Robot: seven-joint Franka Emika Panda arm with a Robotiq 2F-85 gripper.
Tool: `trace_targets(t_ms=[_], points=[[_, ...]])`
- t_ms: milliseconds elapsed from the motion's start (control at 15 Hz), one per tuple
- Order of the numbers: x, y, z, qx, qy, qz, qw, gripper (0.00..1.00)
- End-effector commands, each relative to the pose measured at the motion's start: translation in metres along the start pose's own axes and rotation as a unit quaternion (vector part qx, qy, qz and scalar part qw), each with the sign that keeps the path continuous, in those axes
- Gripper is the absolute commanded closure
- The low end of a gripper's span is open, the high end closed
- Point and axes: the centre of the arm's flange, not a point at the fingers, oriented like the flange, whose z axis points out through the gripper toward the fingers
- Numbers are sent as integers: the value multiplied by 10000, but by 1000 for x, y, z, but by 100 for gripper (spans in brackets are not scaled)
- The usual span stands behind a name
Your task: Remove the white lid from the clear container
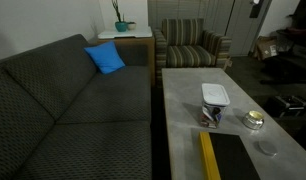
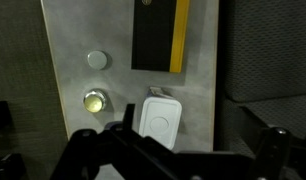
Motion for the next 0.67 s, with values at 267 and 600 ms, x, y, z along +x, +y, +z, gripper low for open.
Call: trace_targets(t_ms=[267, 600], points=[[92, -30, 56, 682, 684, -417, 9945, 0], [95, -27, 81, 593, 609, -490, 9952, 0]])
